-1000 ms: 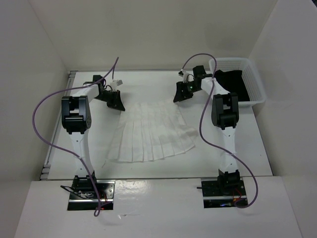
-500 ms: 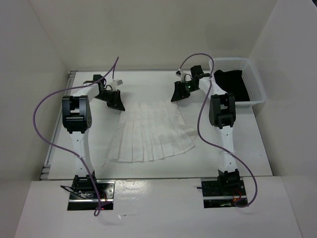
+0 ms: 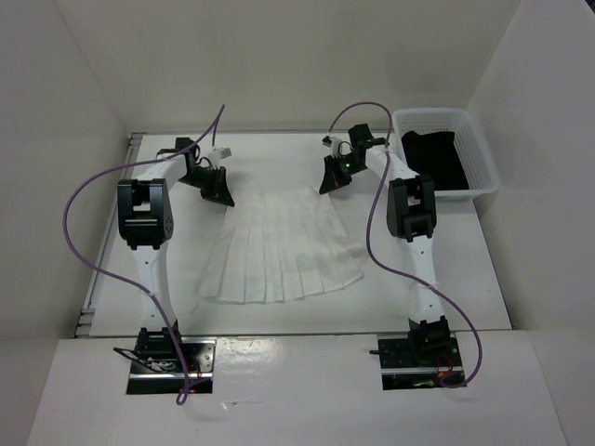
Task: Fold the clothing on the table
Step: Flatten the skirt out
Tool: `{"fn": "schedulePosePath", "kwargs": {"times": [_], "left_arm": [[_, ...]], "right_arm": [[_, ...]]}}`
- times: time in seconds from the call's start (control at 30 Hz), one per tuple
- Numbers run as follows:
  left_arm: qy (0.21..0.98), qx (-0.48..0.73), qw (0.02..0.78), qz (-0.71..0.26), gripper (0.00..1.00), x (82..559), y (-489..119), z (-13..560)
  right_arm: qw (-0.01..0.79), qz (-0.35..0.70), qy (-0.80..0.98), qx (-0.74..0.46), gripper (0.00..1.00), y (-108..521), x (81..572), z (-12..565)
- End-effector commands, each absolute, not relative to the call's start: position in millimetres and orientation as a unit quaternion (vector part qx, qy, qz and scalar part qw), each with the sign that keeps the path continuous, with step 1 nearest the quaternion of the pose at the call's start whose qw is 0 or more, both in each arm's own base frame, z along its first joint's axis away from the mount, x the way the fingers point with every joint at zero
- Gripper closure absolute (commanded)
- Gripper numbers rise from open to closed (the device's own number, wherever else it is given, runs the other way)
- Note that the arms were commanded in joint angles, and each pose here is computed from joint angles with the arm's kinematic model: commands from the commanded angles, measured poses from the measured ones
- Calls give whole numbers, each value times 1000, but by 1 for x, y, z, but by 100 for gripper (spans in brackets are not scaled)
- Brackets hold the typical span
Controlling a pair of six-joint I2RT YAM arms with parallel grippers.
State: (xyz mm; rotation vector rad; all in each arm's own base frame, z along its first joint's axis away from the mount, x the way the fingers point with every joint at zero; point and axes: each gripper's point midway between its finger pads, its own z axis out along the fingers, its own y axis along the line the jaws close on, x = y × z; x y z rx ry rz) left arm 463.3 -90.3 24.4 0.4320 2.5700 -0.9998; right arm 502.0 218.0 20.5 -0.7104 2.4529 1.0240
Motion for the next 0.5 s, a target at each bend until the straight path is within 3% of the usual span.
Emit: {"fn": "schedulePosePath", "kwargs": {"times": [0.0, 0.07, 0.23, 0.33, 0.47], "left_arm": [[905, 183, 212, -321, 100, 481, -84, 47], [903, 188, 243, -299, 100, 492, -84, 75], [911, 137, 316, -228, 100, 506, -81, 138], [904, 109, 369, -184, 100, 504, -80, 182], [893, 86, 420, -136, 100, 488, -67, 239]], "right_arm": [[211, 311, 891, -255, 99, 209, 510, 43], [236, 261, 908, -229, 100, 195, 520, 60], [378, 110, 909, -135, 100, 143, 546, 168], [436, 87, 891, -87, 100, 127, 533, 223], [459, 76, 885, -34, 100, 90, 510, 254]]}}
